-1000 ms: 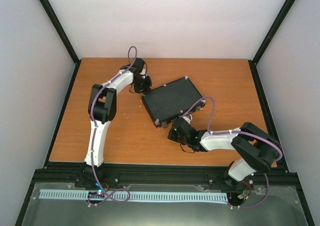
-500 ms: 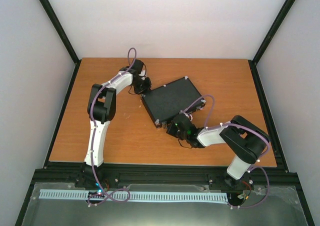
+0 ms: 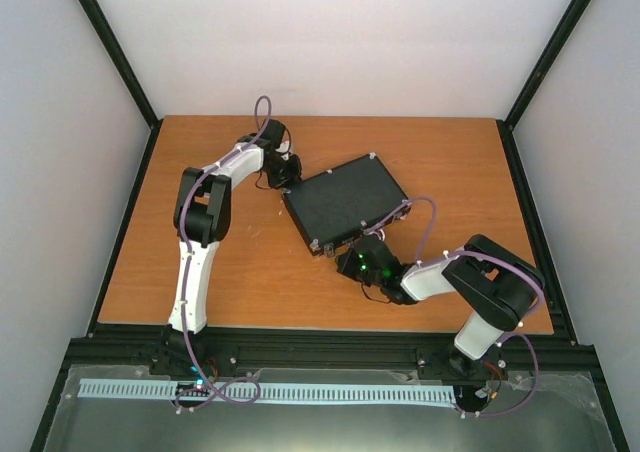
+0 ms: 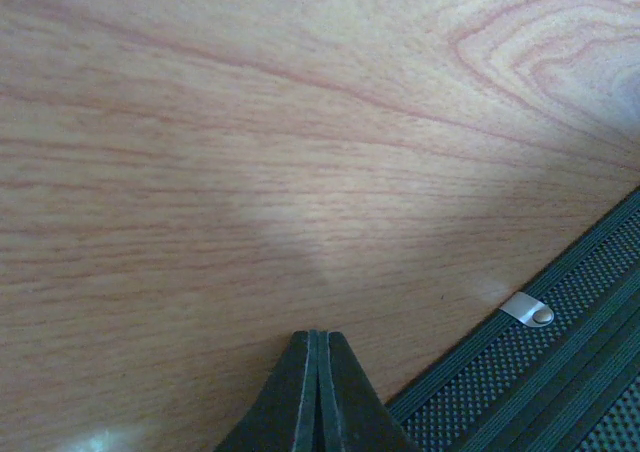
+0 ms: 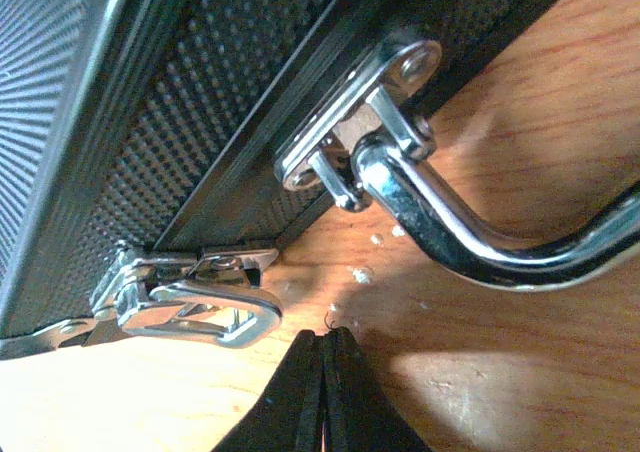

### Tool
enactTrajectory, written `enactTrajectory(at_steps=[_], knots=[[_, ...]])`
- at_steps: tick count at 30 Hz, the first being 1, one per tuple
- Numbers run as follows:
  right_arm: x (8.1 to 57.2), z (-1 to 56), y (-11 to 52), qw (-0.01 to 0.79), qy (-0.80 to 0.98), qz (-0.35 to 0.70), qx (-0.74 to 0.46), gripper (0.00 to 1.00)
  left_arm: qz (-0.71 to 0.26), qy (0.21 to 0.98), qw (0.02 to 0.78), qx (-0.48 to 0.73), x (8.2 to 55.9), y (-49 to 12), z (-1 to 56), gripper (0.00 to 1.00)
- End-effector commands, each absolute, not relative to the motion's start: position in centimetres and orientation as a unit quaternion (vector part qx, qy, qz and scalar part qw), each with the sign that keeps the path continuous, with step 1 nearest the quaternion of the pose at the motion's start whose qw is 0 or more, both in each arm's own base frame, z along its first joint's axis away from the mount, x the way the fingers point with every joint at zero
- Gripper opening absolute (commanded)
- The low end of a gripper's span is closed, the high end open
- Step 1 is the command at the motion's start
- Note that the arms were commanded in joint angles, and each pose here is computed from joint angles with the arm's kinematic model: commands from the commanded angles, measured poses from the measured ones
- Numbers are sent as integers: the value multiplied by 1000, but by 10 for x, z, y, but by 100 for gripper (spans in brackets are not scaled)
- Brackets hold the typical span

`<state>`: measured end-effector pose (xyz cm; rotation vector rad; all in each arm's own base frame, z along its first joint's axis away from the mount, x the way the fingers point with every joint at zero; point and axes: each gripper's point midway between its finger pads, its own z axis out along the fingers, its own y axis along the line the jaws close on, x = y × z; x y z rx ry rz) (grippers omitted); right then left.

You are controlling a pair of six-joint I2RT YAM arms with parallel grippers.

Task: Pack up texas hold em set

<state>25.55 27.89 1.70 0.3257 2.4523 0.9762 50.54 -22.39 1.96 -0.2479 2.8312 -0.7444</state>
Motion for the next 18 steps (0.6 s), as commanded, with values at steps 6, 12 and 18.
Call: enactTrajectory(at_steps=[6, 12, 18], knots=[[242, 2, 279, 242, 886, 385, 87, 3, -214, 972, 39, -88, 476, -214, -26, 1], [241, 1, 281, 253, 876, 403, 78, 3, -209, 973, 36, -85, 473, -212, -30, 1], [242, 11, 286, 262, 862, 427, 72, 3, -201, 976, 31, -83, 469, -208, -35, 1]])
